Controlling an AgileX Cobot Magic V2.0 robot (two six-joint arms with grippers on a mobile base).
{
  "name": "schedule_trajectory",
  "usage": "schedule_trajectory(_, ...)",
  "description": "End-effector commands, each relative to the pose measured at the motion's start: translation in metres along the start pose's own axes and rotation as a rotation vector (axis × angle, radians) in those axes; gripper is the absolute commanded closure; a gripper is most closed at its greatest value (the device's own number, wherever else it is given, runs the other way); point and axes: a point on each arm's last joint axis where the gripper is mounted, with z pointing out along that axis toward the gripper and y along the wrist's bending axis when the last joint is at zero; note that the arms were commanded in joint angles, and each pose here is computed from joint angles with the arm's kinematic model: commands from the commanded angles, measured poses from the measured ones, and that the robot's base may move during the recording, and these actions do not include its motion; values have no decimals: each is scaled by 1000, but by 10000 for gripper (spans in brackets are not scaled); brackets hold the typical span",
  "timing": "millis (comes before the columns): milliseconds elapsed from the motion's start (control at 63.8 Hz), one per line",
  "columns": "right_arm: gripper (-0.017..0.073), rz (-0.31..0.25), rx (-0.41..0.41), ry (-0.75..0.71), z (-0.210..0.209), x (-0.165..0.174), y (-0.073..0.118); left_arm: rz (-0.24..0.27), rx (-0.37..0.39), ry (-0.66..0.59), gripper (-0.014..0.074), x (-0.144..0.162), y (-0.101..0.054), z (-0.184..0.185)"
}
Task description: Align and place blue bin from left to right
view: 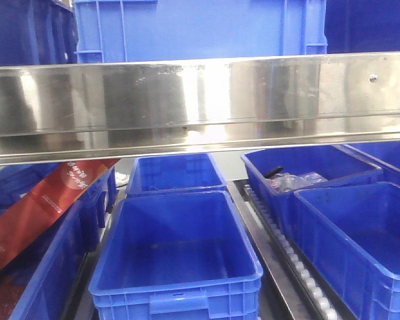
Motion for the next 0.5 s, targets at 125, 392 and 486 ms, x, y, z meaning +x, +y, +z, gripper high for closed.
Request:
schedule_trajectory(125,629,-25,-4,-77,-2,-2,0,12,23,-66,589,3,-2,-3)
schedule_trajectory(392,629,-25,-5,-85,-2,-3,1,12,23,-66,589,3,-2,-3)
schedule_trajectory(486,629,-25,-5,-85,-2,-3,1,12,23,-66,589,3,-2,-3)
